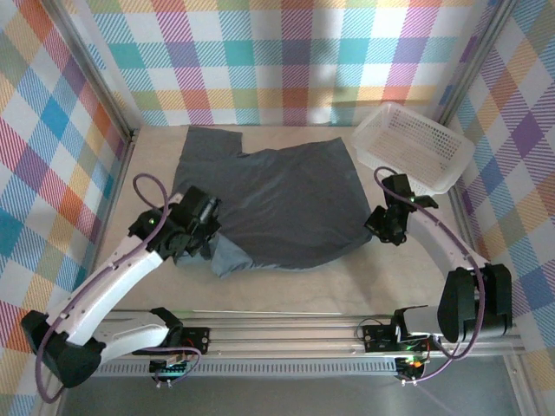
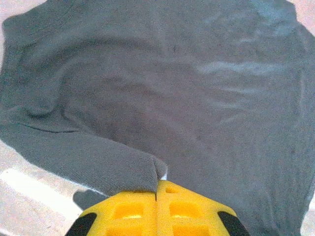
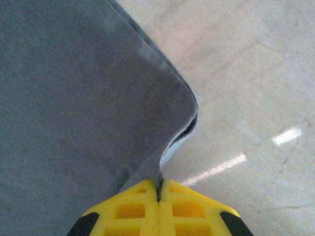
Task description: Fold and stack the t-shirts
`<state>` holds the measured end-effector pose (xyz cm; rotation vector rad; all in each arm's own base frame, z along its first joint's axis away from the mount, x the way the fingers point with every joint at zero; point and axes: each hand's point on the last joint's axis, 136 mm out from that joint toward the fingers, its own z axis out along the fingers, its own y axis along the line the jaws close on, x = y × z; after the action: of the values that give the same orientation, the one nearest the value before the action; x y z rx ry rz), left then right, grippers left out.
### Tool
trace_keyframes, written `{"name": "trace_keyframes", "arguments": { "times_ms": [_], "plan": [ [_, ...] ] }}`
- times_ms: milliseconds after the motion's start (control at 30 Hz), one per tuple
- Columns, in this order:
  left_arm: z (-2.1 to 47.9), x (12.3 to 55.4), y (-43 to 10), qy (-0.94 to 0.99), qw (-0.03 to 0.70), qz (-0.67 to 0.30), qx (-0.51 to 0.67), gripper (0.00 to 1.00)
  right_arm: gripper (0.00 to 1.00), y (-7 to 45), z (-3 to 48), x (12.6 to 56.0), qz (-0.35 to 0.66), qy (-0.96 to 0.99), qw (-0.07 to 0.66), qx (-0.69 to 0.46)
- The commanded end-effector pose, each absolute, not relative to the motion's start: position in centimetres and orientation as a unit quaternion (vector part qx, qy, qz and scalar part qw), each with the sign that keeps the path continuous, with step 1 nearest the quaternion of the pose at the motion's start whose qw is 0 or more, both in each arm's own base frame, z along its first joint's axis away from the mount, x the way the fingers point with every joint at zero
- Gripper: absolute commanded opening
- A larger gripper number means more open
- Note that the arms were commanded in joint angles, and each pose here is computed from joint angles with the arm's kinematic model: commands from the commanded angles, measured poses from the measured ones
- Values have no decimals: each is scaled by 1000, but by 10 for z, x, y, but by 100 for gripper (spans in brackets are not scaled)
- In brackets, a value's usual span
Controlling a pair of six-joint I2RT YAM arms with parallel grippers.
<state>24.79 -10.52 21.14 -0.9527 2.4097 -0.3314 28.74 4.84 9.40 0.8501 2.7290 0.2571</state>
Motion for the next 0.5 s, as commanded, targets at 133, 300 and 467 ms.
{"name": "trace_keyframes", "arguments": {
  "times_ms": [133, 300, 467],
  "plan": [
    [233, 303, -94, 898, 287, -130, -307, 0, 0, 56, 114, 341, 109, 940, 151, 287],
    [232, 327, -77, 896, 288, -125, -315, 0, 0, 66, 114, 371, 121, 943, 145, 272],
    [222, 339, -60, 894, 280, -112, -332, 0, 0, 73, 102, 394, 122, 950, 128, 257]
  ]
}}
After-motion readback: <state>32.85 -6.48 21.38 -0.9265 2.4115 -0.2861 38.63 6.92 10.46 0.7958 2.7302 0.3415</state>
